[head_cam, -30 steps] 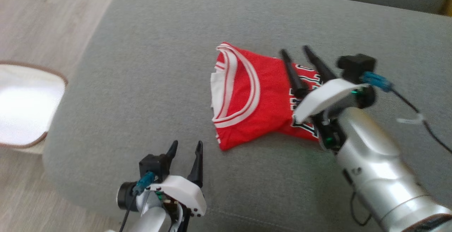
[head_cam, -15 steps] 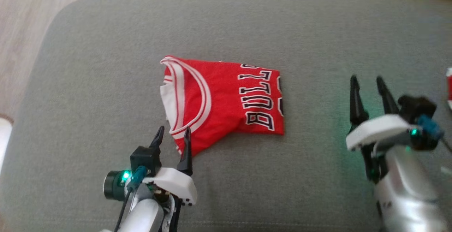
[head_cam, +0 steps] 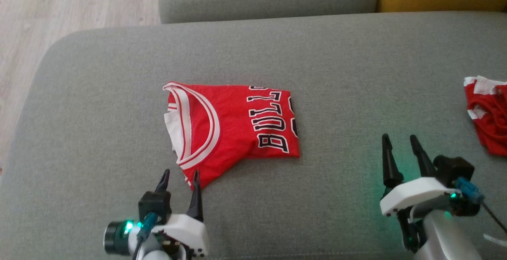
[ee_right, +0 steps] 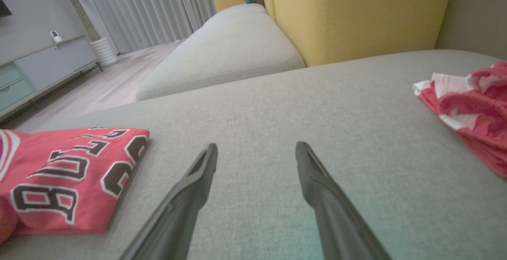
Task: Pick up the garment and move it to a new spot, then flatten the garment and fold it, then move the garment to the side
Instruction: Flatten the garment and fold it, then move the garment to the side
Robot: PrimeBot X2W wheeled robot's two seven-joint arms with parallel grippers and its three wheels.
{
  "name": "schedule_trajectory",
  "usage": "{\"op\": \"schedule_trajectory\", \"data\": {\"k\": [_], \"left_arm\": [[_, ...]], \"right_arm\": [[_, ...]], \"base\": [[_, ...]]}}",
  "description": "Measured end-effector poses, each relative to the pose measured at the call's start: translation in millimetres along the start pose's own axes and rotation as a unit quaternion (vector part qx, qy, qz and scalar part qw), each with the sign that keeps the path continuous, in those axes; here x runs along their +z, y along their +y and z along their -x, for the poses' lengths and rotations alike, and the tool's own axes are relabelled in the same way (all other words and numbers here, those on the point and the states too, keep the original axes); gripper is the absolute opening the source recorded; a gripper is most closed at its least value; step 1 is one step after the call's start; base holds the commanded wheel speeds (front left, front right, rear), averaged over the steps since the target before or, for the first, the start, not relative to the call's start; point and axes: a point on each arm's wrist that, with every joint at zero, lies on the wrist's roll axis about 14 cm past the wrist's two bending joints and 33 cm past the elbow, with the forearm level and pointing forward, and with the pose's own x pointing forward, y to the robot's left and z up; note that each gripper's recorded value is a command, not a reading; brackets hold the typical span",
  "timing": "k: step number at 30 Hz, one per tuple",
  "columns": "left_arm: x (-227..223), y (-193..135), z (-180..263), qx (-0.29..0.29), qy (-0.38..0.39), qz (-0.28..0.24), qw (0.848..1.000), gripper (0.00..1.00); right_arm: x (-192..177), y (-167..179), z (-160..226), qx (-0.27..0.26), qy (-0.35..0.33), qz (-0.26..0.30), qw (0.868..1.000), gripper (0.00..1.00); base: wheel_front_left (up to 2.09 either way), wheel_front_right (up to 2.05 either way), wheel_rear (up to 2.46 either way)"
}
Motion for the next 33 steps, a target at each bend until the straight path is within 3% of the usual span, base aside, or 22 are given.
{"op": "schedule_trajectory", "data": {"k": [15, 26, 33], "left_arm": [[-4.4, 5.4, 4.4, 0.01, 0.006, 0.009, 1.0, 1.0], [-6.2, 20.1, -1.7, 0.034, 0.012, 0.02, 0.999, 1.0], [-11.2, 43.3, 6.8, 0.077, 0.021, 0.039, 0.996, 1.0]], "right_arm": [[-17.7, 18.7, 4.8, 0.026, 0.024, -0.006, 0.999, 1.0], [-26.1, 97.7, -49.3, 0.139, 0.054, 0.003, 0.989, 1.0], [-48.5, 125.6, -71.7, 0.167, 0.104, 0.004, 0.98, 1.0]], "base": [[0.0, 0.0, 0.0], [0.0, 0.0, 0.0], [0.0, 0.0, 0.0]]}}
